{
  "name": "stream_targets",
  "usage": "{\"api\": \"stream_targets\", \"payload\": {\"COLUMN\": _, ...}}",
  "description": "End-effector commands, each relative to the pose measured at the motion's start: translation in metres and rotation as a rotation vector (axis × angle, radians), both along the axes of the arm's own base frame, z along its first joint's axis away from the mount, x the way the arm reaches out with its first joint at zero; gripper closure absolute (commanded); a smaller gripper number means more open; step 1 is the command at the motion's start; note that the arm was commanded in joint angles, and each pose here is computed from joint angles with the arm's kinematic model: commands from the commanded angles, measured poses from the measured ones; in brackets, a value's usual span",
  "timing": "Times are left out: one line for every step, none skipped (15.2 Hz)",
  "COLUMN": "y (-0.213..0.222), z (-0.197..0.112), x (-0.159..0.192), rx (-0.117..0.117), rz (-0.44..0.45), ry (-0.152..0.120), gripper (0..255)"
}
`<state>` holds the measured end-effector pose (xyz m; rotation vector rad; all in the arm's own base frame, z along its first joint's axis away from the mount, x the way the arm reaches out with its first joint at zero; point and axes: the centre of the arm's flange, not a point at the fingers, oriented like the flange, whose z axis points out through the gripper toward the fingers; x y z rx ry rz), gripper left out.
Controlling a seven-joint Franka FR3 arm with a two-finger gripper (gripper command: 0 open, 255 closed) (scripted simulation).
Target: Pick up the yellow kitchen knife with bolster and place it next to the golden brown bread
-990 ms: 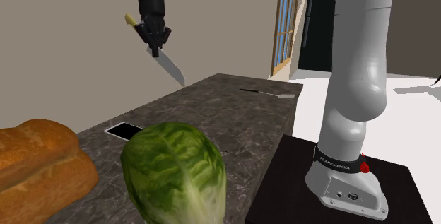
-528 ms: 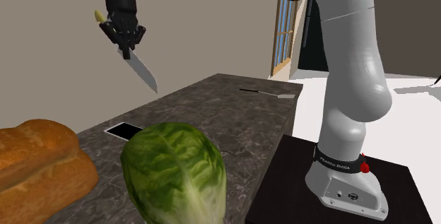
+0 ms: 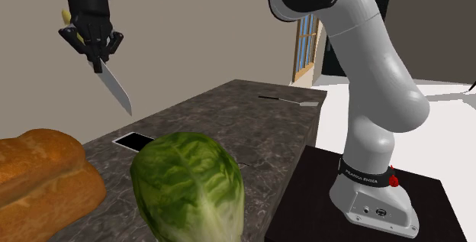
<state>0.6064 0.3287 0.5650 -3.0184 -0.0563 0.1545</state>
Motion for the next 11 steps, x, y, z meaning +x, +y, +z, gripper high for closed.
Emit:
{"api": "stream_targets", "payload": {"y": 0.003, "z": -0.01, "x": 0.0, "rx": 0.0, "rz": -0.001, "ry": 0.0, "gripper": 255}}
{"api": "stream_targets", "payload": {"y": 0.003, "z": -0.016, "x": 0.0, "rx": 0.0, "rz": -0.001, "ry": 0.0, "gripper": 255}}
{"api": "stream_targets", "payload": {"y": 0.003, "z": -0.021, "x": 0.0, "rx": 0.0, "rz": -0.001, "ry": 0.0, "gripper": 255}}
{"api": "stream_targets", "payload": {"y": 0.003, "z": -0.026, "x": 0.0, "rx": 0.0, "rz": -0.001, "ry": 0.0, "gripper": 255}}
{"api": "stream_targets", "payload": {"y": 0.003, "z": -0.031, "x": 0.0, "rx": 0.0, "rz": -0.001, "ry": 0.0, "gripper": 255}}
{"api": "stream_targets", "payload": {"y": 0.003, "z": -0.037, "x": 0.0, "rx": 0.0, "rz": -0.001, "ry": 0.0, "gripper": 255}}
{"api": "stream_targets", "payload": {"y": 0.003, "z": -0.042, "x": 0.0, "rx": 0.0, "rz": -0.001, "ry": 0.0, "gripper": 255}}
{"api": "stream_targets", "payload": {"y": 0.003, "z": -0.047, "x": 0.0, "rx": 0.0, "rz": -0.001, "ry": 0.0, "gripper": 255}}
{"api": "stream_targets", "payload": {"y": 0.003, "z": -0.053, "x": 0.0, "rx": 0.0, "rz": -0.001, "ry": 0.0, "gripper": 255}}
{"api": "stream_targets", "payload": {"y": 0.003, "z": -0.058, "x": 0.0, "rx": 0.0, "rz": -0.001, "ry": 0.0, "gripper": 255}}
{"api": "stream_targets", "payload": {"y": 0.003, "z": -0.063, "x": 0.0, "rx": 0.0, "rz": -0.001, "ry": 0.0, "gripper": 255}}
